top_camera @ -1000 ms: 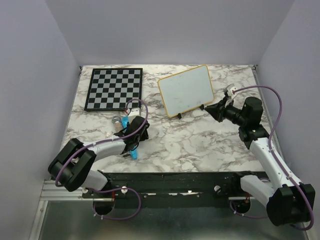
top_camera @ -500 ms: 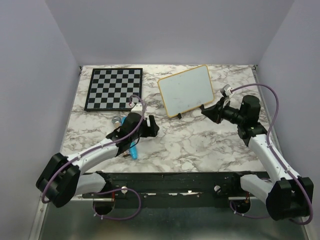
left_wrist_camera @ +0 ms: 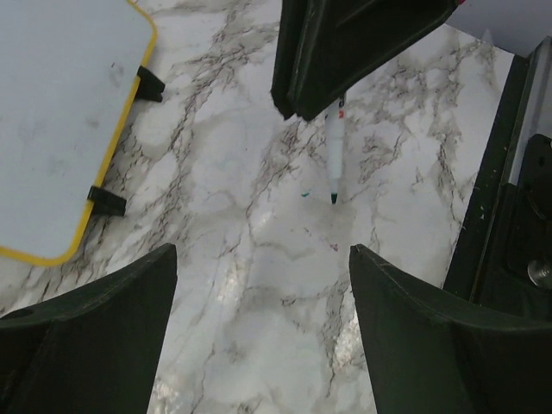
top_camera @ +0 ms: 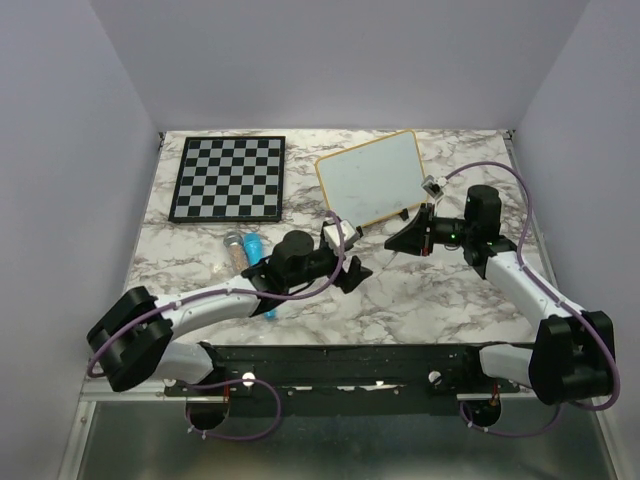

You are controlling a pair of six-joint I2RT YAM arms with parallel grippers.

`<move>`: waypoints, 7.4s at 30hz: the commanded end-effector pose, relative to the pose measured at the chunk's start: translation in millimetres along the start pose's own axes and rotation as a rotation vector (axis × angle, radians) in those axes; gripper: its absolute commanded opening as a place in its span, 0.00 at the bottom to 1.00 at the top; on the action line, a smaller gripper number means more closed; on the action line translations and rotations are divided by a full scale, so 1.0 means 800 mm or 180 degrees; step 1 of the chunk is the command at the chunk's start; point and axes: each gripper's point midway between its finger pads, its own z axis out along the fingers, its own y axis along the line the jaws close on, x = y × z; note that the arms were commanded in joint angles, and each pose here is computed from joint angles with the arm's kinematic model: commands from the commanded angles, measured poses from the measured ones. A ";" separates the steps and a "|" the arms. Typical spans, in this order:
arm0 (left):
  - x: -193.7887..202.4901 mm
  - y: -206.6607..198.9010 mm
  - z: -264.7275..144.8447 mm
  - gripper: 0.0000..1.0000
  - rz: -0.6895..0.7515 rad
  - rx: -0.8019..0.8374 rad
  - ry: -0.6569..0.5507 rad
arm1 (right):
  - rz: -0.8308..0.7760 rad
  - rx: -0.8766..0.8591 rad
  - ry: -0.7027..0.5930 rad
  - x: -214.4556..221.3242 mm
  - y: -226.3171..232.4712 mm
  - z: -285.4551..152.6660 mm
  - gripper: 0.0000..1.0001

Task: Write a sentence on the whiteboard
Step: Pass from the right arm to the left, then pass from the left arm to the right, then pick up the whiteboard from the whiteboard stand, then place the whiteboard at the center of the board.

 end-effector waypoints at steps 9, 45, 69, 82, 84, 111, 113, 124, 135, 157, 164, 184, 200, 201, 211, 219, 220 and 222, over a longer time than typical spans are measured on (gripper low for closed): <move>-0.043 -0.041 0.076 0.74 0.0245 0.0465 -0.0179 | -0.0003 -0.0254 -0.0012 -0.011 0.021 0.001 0.01; -0.038 -0.046 0.088 0.00 0.0027 0.0559 -0.0072 | 0.0063 -0.0308 0.0015 -0.007 0.021 0.003 0.45; -0.041 -0.042 0.083 0.00 -0.0052 0.0597 -0.0120 | 0.0117 -0.0403 0.0055 -0.004 0.024 0.005 0.36; -0.035 -0.042 0.085 0.00 -0.0105 0.0600 -0.0095 | 0.0042 -0.0453 0.0066 -0.005 0.028 0.005 0.01; -0.037 -0.038 0.083 0.05 -0.0123 0.0555 -0.0120 | 0.0024 -0.0441 0.0057 -0.006 0.029 0.004 0.01; -0.047 0.148 -0.051 0.96 -0.1992 -0.0843 -0.0584 | -0.1570 0.2246 -0.0672 -0.094 -0.070 -0.089 0.01; -0.046 0.154 -0.040 0.95 -0.1975 -0.0812 -0.0554 | -0.1468 0.2175 -0.0689 -0.097 -0.063 -0.087 0.01; -0.015 0.212 0.032 0.95 -0.1422 -0.0855 -0.0029 | -0.1398 0.1713 -0.0381 -0.073 -0.058 -0.062 0.01; -0.003 0.259 0.049 0.94 -0.1617 -0.0652 -0.0139 | -0.1408 0.1425 -0.0335 -0.068 -0.045 -0.050 0.01; -0.047 0.294 0.092 0.55 -0.1900 0.0165 -0.0553 | -0.1280 0.1382 -0.0245 -0.058 -0.049 -0.047 0.01; -0.048 0.302 0.101 0.39 -0.1899 0.0175 -0.0526 | -0.1274 0.1368 -0.0237 -0.057 -0.049 -0.046 0.00; -0.208 0.268 0.063 0.00 -0.1475 0.0575 -0.1348 | -0.1349 0.1277 -0.0320 -0.070 -0.028 -0.054 0.01; -0.256 0.248 0.038 0.00 -0.1385 0.0575 -0.1517 | -0.1511 0.1131 -0.0421 -0.084 0.001 -0.067 0.01; -0.258 0.245 0.036 0.00 -0.1384 0.0574 -0.1524 | -0.1522 0.1037 -0.0390 -0.081 0.009 -0.066 0.01; -0.227 0.180 0.008 0.00 -0.1531 0.0482 -0.1508 | -0.1867 0.0637 -0.0317 -0.085 0.084 -0.081 0.01; -0.171 0.097 -0.003 0.00 -0.1771 0.0493 -0.1308 | -0.1830 0.0537 -0.0192 -0.075 0.112 -0.087 0.01; -0.177 0.085 -0.011 0.00 -0.1721 0.0511 -0.1397 | -0.1817 0.0545 -0.0176 -0.072 0.111 -0.088 0.01; -0.155 0.070 -0.012 0.00 -0.1829 0.0426 -0.1401 | -0.1811 0.0544 -0.0158 -0.065 0.111 -0.089 0.00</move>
